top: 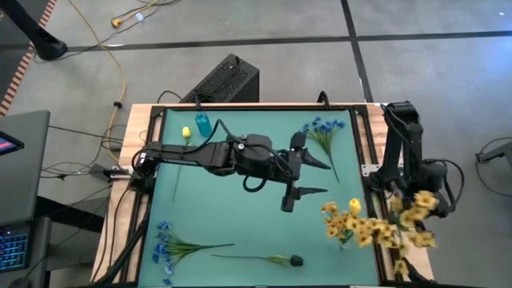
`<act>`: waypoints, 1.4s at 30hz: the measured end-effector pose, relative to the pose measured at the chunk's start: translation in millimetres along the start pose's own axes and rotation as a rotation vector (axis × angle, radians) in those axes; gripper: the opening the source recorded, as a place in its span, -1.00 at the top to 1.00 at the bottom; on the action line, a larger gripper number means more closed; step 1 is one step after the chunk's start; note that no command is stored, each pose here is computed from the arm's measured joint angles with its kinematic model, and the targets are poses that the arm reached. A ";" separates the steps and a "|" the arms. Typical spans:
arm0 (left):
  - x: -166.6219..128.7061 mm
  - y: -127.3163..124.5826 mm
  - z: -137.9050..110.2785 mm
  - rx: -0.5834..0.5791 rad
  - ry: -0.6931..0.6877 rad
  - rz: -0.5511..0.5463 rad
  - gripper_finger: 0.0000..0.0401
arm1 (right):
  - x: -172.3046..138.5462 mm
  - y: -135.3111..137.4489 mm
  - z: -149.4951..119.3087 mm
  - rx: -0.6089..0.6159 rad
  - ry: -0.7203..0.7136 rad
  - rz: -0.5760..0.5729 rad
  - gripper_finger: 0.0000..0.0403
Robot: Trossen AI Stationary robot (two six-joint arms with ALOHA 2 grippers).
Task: Sort flowers into vase by color
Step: Put the yellow flower into the transparent vase
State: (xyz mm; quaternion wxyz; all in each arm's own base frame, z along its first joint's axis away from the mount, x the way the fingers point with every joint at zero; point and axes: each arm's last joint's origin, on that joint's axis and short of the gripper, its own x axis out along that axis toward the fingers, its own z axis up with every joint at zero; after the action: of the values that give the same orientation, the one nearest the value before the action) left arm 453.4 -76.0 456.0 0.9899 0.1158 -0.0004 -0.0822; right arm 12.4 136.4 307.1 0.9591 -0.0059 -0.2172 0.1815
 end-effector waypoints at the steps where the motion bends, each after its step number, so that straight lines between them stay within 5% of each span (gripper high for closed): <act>1: 2.5 -0.7 -2.3 0.009 0.000 -0.003 -0.20 | 1.9 -1.9 2.3 -0.056 -0.033 -0.007 0.76; 5: 23.1 2.8 -20.5 0.030 -0.037 0.011 -0.20 | 10.7 -14.4 3.8 -0.242 -0.100 -0.099 0.76; 10: 48.9 13.5 -49.6 0.021 -0.111 -0.045 -0.20 | 17.1 -38.0 -6.9 -0.286 -0.084 -0.255 0.76; 16: 46.2 27.4 -47.0 -0.038 -0.148 -0.048 -0.20 | 10.5 -57.5 -19.6 -0.238 -0.157 -0.310 0.78; 24: 50.8 33.6 -53.0 -0.088 -0.147 0.075 -0.20 | 5.9 -67.9 -39.5 -0.255 -0.153 -0.365 0.78; 33: 62.1 43.2 -73.1 -0.165 -0.145 0.089 -0.20 | 12.8 -68.2 -53.0 -0.272 -0.083 -0.373 0.78; 42: 63.3 39.8 -74.6 -0.212 -0.149 -0.010 -0.02 | 15.0 -69.1 -59.3 -0.275 0.004 -0.418 0.72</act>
State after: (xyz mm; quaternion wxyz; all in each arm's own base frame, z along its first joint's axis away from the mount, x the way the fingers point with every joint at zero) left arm 523.7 -31.0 391.4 0.9933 0.0041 -0.0649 -0.0952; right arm 73.7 81.1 265.8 0.9663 -0.0917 -0.2347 -0.0521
